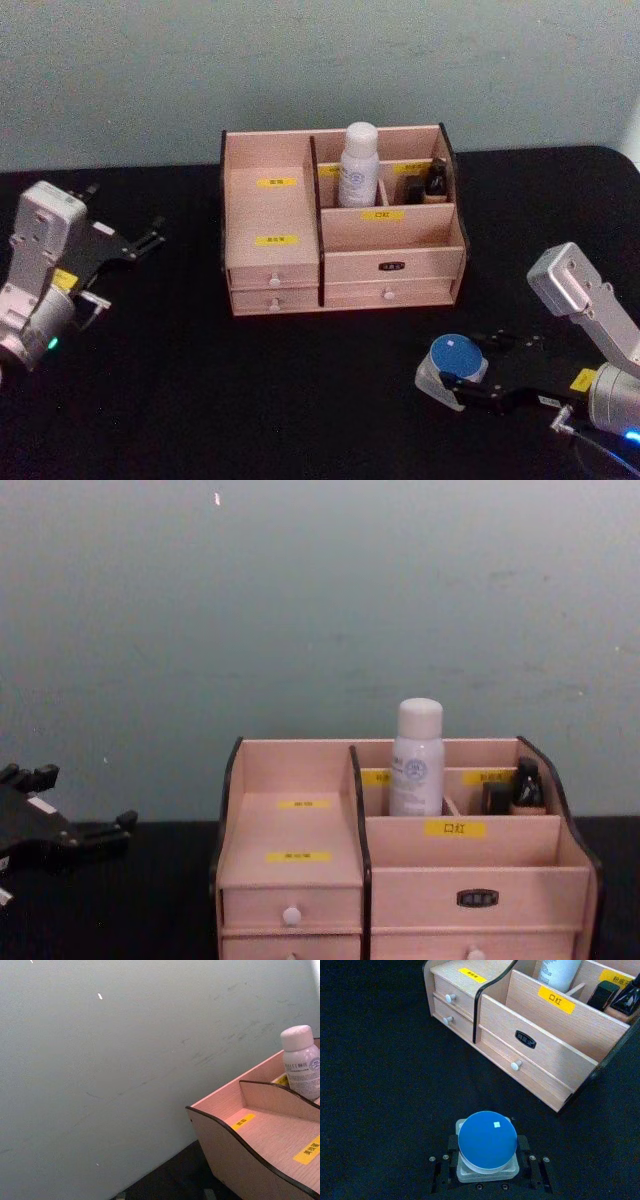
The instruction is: Pick up the facial cleanser and watermelon frost from the table and place them into the tiered storage box.
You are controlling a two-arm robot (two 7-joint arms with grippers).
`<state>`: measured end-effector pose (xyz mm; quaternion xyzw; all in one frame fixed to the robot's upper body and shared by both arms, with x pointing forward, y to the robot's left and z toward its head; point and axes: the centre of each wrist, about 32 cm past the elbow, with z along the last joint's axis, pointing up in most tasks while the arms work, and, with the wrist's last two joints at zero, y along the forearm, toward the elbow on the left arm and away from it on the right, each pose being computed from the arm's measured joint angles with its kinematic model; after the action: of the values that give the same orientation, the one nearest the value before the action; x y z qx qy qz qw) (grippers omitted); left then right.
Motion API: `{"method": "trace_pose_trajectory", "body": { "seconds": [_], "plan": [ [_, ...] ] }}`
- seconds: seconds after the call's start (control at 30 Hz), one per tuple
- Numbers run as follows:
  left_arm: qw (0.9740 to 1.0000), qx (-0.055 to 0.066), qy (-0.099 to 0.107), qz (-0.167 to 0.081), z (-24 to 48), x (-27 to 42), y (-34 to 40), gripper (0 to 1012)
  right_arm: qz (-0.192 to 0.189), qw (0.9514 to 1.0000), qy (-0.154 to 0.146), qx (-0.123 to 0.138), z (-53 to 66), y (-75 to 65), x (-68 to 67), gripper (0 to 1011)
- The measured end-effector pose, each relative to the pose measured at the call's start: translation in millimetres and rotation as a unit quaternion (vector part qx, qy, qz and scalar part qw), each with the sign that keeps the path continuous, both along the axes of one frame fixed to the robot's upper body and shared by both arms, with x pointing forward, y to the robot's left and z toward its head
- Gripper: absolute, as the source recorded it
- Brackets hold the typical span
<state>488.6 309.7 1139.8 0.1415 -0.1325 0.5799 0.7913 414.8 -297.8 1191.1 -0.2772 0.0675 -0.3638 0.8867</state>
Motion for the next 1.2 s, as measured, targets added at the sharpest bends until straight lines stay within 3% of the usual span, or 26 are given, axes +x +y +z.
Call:
{"method": "trace_pose_trajectory", "body": {
  "seconds": [0.6,0.77,1.0,1.2],
  "plan": [
    [1.0000,0.000,0.000,0.000,0.0,0.0,0.0,1001,0.000,1.0000,0.000,0.001,-0.1,0.1,0.0,705],
    [1.0000,0.000,0.000,0.000,0.0,0.0,0.0,1001,0.002,0.9998,-0.010,0.020,0.0,2.4,0.7,705],
    [1.0000,0.000,0.000,0.000,0.0,0.0,0.0,1001,0.013,0.9982,-0.037,0.046,12.8,6.8,4.8,705],
    [1.0000,0.000,0.000,0.000,0.0,0.0,0.0,1001,0.033,0.9945,-0.070,0.070,30.7,15.8,18.5,705]
  ]
}}
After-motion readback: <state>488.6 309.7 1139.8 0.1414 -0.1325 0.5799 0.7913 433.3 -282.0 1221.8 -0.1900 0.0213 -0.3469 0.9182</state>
